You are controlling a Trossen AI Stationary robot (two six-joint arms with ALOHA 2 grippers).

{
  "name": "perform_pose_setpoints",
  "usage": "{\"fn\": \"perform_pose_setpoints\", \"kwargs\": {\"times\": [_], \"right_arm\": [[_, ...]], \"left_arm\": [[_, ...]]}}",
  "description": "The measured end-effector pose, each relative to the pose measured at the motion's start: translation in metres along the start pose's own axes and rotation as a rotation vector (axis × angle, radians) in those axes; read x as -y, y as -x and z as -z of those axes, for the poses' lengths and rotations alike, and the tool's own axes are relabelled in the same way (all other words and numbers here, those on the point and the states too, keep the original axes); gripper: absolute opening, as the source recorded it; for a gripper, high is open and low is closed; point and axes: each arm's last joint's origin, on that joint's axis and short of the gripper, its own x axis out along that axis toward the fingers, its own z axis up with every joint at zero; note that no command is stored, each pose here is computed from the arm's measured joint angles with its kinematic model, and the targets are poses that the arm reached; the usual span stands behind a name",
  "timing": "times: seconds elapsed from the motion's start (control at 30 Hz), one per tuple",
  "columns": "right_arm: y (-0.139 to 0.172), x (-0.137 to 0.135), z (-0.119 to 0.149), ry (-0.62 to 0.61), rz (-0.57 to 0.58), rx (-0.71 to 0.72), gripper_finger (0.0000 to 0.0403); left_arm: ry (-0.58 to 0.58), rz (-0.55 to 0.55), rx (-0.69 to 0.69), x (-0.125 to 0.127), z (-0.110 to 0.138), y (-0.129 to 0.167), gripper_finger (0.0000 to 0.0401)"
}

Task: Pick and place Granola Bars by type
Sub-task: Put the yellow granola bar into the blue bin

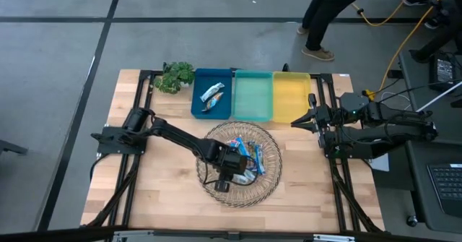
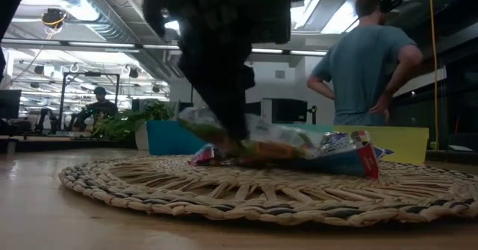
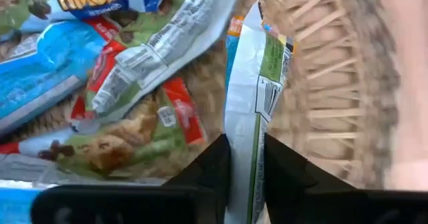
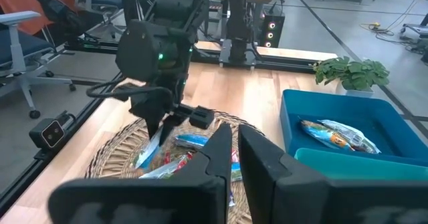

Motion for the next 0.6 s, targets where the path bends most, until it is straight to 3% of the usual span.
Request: {"fn": "perform_pose_setpoints", "kwargs": {"times": [0.4,0.6], "right_arm": [[0.0,0.0,0.001,-0.001,0.002,-0.006,0.0032],[0.0,0.0,0.001,-0.001,0.001,-0.006,0.0032]], "left_arm": [[0.023,0.022,0.079,0.006,-0.02,0.043,0.0053],[0.025,-0.024,0.205,-0.001,-0.034,0.078,0.0053]]}}
